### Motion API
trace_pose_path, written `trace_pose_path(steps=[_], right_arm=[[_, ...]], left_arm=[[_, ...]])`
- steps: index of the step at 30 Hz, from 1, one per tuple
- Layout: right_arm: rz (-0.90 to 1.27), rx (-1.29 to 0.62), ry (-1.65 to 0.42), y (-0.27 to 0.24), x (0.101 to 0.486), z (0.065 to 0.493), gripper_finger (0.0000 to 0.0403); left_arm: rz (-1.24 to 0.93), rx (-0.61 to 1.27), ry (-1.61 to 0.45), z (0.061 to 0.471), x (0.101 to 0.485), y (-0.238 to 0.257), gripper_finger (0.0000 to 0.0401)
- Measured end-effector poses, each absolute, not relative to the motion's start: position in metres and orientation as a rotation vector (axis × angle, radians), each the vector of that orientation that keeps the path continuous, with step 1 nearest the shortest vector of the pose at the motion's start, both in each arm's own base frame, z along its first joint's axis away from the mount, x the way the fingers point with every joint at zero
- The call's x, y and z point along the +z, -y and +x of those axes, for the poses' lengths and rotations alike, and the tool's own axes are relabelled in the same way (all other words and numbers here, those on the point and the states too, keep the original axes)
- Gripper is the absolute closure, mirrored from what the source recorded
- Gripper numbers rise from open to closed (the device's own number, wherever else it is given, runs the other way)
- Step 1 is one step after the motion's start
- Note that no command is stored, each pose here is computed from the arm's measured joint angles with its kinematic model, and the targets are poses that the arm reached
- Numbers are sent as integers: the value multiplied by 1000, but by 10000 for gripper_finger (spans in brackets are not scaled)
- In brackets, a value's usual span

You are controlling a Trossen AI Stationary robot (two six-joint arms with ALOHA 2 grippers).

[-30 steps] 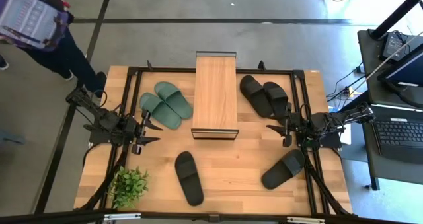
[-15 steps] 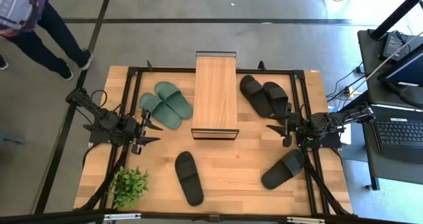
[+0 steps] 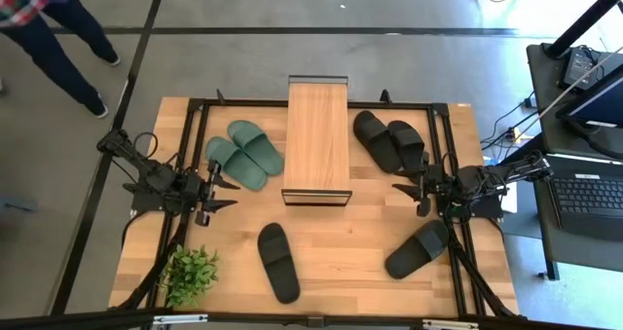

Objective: Pick and place slides into the shelf
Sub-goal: Put the black slide on the shelf

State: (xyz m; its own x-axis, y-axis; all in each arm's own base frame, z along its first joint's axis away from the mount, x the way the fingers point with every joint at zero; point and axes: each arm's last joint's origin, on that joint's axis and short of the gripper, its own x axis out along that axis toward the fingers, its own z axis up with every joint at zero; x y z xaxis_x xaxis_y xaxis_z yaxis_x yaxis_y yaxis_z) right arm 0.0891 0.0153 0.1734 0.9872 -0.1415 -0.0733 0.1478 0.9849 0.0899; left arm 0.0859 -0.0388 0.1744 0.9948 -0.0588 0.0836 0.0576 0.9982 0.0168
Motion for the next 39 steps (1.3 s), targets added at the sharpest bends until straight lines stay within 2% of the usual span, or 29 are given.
trace_pose_path(steps=[9,15,20,25,29,35,39], right_arm=[[120,-156,3,-15,180,89,228],[144,-380,59,-9,189,89,228],[145,-473,51,-7,211,89,228],[117,-571,7,-6,249,94,228],[44,-633,-82,-3,287,105,228],[-1,-778,-366,9,329,111,228],[-6,-805,-588,18,345,112,228]], left_arm=[[145,-52,88,86,174,39,233],[228,-48,90,86,175,39,233],[309,-38,117,86,177,39,233],[293,-24,176,85,184,38,233],[271,10,199,84,187,37,233],[220,189,161,84,187,31,233],[191,211,157,84,187,31,233]])
